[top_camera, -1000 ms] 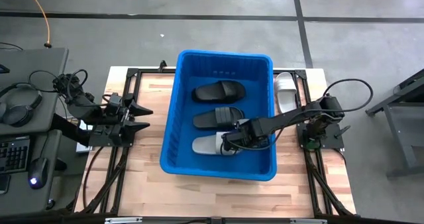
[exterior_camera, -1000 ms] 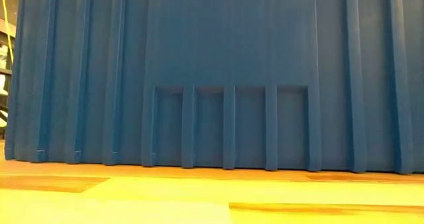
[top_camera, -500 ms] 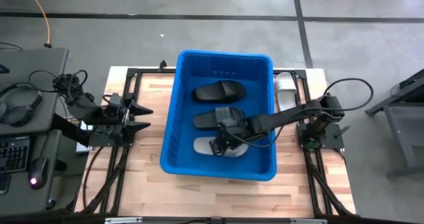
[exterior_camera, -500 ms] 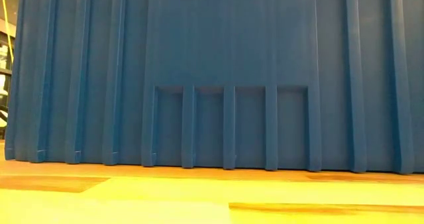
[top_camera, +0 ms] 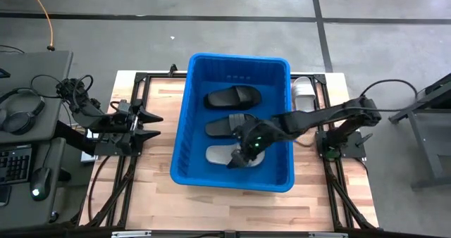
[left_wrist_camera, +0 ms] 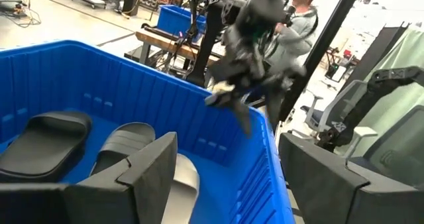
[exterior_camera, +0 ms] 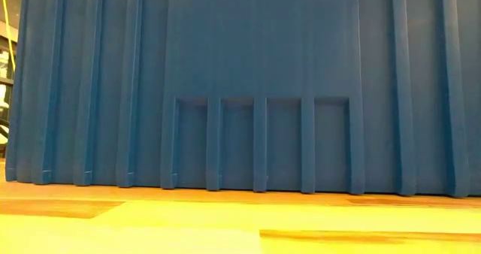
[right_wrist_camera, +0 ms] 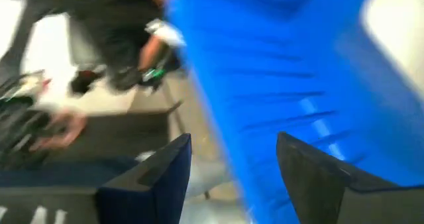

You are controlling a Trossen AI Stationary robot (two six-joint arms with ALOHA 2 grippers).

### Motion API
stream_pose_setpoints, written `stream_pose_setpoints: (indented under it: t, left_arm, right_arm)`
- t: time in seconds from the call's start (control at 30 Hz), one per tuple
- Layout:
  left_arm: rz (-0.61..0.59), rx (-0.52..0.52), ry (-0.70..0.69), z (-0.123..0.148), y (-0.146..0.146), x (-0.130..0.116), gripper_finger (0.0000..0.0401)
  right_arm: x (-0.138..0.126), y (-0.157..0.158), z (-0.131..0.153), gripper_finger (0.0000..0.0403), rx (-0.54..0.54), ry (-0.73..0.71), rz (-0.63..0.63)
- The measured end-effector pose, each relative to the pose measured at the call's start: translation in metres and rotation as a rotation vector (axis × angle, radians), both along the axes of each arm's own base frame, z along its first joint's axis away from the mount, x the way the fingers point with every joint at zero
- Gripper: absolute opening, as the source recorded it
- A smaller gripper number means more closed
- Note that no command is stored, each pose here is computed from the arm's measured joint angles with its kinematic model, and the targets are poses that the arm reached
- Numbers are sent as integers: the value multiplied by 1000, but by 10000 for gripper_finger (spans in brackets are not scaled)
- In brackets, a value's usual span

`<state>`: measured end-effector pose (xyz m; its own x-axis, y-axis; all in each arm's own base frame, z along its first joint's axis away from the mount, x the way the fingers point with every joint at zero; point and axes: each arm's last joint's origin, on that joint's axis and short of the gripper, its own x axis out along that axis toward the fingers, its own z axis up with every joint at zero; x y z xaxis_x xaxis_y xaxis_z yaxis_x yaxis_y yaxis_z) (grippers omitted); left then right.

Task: Pick and place slides into bin
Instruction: Put the gray slide into the blue container

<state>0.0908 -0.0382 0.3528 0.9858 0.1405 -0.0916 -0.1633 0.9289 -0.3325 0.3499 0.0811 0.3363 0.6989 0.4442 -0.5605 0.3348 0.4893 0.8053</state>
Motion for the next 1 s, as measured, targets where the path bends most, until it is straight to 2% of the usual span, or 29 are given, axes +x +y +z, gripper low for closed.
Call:
stream_pose_setpoints:
  t: [0.17, 0.33, 0.5, 0.67, 0.8, 1.0]
  left_arm:
    - [0, 0, 1, 0, 0, 0, 253]
    - [0, 5, 9, -1, 0, 0, 253]
    - [12, 9, 14, -2, 1, 0, 253]
    - [14, 3, 13, -2, 1, 0, 253]
    - [20, 4, 13, -2, 1, 0, 253]
    - [41, -15, 11, -2, 1, 0, 253]
  right_arm:
    - [-31, -1, 35, 211, -27, -97, 14]
    - [-66, 12, 65, 211, -6, -195, 74]
    - [-110, 19, 61, 211, -109, 13, 4]
    - [-152, 23, 71, 211, -122, 62, -4]
    - [-185, 21, 76, 211, -137, 119, 40]
    - [-227, 4, 65, 211, -308, 341, 91]
